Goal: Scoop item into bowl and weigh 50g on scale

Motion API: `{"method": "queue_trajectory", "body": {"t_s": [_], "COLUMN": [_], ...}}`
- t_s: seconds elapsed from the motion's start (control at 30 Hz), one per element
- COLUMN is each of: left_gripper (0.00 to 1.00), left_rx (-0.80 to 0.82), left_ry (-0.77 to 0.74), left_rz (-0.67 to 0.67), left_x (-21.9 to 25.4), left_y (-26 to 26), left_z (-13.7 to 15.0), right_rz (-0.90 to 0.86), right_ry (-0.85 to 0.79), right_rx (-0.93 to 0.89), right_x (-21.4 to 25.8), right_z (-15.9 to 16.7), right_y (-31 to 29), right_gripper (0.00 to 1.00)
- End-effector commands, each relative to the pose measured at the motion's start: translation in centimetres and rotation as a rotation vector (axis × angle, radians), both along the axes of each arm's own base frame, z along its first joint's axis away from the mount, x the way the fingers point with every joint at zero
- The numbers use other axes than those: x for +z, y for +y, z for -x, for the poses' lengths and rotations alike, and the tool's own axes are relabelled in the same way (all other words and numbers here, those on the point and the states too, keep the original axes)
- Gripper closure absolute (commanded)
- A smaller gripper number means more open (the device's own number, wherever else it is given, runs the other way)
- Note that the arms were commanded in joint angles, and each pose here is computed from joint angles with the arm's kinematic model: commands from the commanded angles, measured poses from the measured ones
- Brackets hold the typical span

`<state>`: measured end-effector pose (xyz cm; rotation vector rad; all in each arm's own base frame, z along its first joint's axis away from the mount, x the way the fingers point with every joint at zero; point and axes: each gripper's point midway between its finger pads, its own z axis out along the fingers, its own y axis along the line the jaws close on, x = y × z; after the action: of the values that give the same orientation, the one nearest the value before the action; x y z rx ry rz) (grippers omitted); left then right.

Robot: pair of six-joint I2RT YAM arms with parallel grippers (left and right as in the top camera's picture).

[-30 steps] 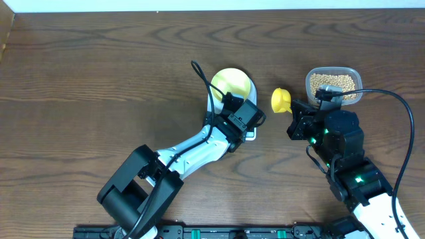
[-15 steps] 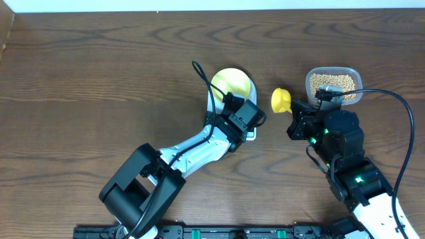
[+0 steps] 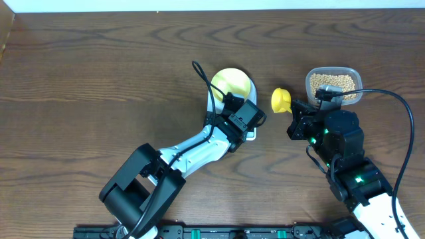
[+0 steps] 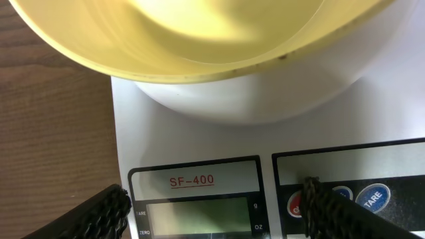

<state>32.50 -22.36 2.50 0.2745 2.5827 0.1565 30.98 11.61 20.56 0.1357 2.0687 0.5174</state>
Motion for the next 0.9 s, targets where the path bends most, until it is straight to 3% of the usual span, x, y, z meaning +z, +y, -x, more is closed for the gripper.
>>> {"method": "queue_trajectory", "body": {"t_s": [0.0, 0.87], "left_gripper": [0.16, 0.16], "left_rx": [0.008, 0.007], "left_ry": [0.045, 0.026], "left_rz": [-0.044, -0.026], "left_x": [-1.87, -1.77], "left_y": [0.81, 0.42], "left_z": [0.82, 0.42], "right_rz": [0.001, -0.005], "right_ry": [-0.033, -0.049], "right_rx": [-0.001, 0.0], "right_x": [1.19, 1.55], "right_z": [-0.16, -0.31], "right_y": [-0.16, -0.09], "right_gripper": [0.99, 0.99]}}
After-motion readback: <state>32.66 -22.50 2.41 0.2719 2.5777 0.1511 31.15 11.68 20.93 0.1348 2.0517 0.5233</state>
